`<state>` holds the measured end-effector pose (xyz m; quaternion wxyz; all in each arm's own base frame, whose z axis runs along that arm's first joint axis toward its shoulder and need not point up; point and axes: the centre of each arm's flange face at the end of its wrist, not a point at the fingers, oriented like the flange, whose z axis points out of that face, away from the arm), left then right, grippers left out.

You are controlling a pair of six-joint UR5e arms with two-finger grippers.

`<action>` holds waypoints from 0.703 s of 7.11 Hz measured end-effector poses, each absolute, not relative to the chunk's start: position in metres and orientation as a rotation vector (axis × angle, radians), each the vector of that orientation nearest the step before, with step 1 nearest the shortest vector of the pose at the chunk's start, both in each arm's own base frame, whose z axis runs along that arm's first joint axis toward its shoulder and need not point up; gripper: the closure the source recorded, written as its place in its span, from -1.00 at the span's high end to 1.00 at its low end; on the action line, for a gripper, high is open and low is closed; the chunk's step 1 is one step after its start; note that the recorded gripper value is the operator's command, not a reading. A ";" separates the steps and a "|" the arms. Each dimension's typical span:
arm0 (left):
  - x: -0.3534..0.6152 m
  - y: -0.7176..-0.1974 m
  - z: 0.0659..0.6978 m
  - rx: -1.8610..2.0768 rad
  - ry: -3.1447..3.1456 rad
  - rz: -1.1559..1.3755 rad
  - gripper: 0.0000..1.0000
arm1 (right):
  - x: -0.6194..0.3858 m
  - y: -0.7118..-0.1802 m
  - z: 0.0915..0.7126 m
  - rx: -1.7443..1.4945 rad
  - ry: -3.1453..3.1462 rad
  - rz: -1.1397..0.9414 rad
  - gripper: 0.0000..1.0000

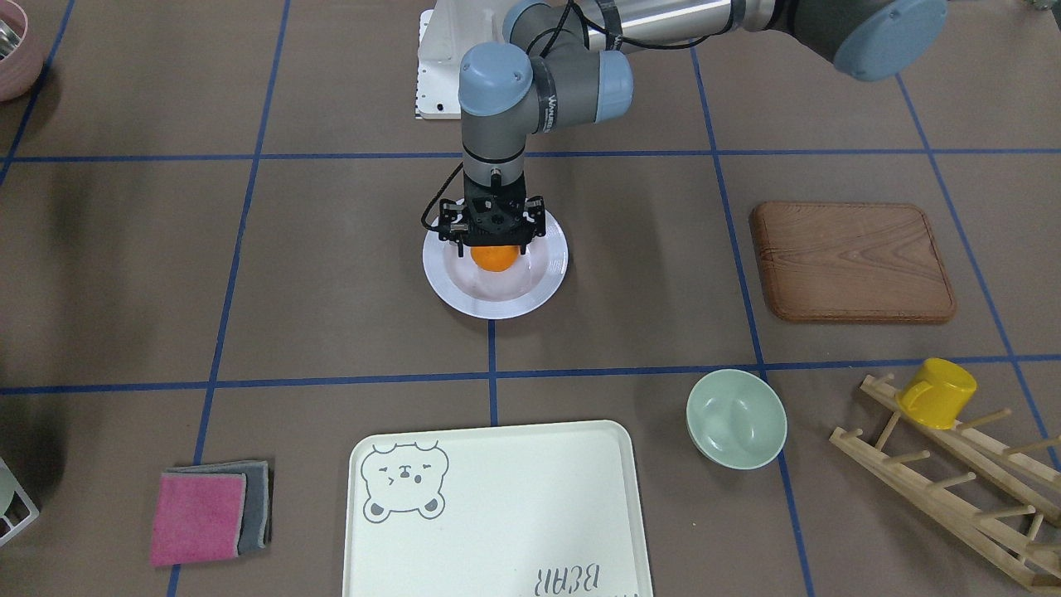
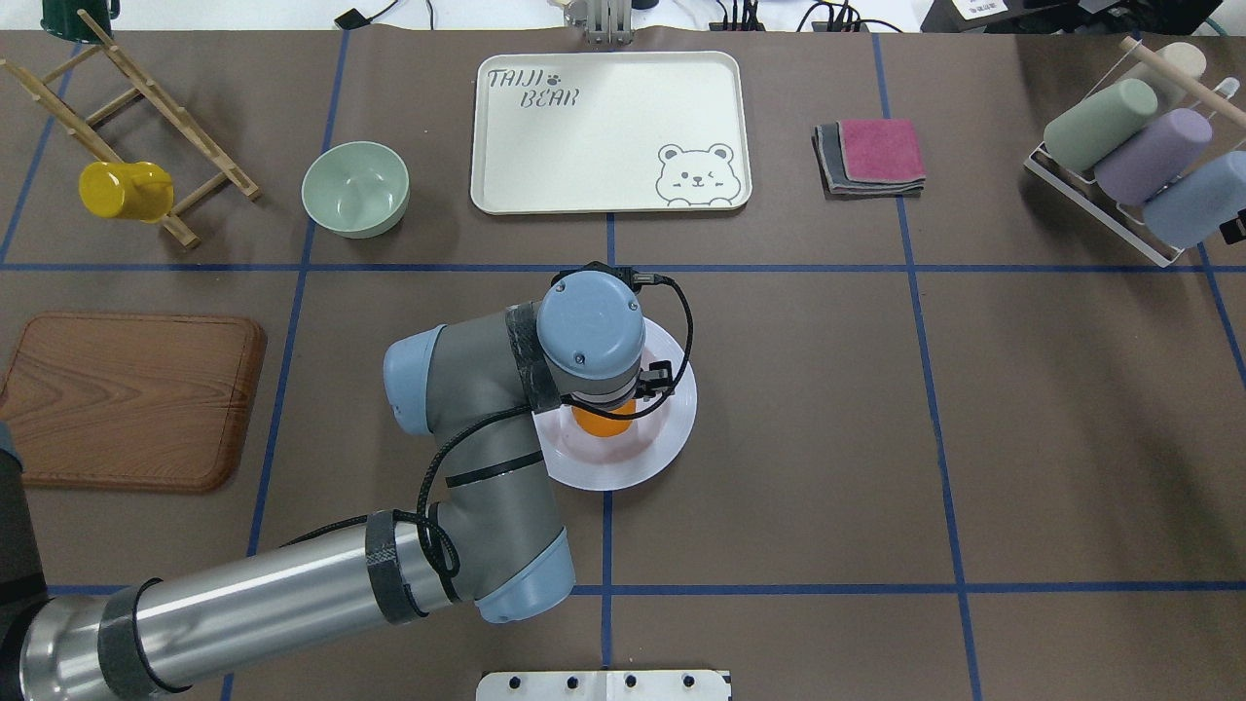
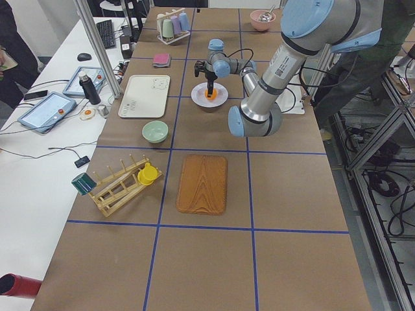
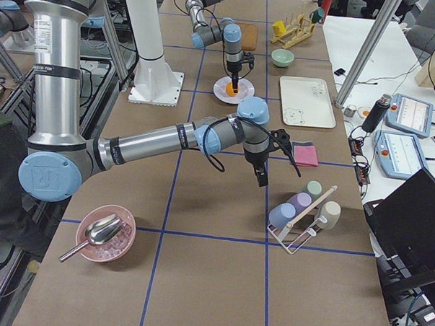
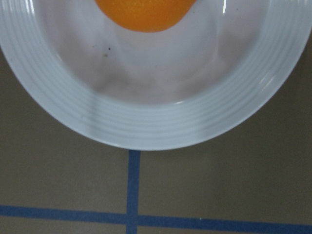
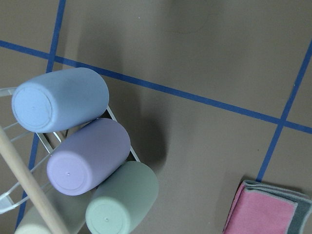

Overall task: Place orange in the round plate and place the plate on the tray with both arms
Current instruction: 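Open the left gripper and withdraw it while the right arm moves toward the plate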

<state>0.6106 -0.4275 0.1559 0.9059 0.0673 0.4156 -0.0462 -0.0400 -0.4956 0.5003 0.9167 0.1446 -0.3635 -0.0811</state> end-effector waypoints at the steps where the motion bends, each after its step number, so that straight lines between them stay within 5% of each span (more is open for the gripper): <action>1: 0.571 -0.447 0.162 0.157 0.861 -0.067 0.98 | -0.044 -0.496 0.494 0.296 -0.766 -0.136 1.00; 5: 0.341 -0.517 0.268 0.257 0.688 0.158 0.98 | -0.121 -0.482 0.438 0.257 -1.029 0.177 1.00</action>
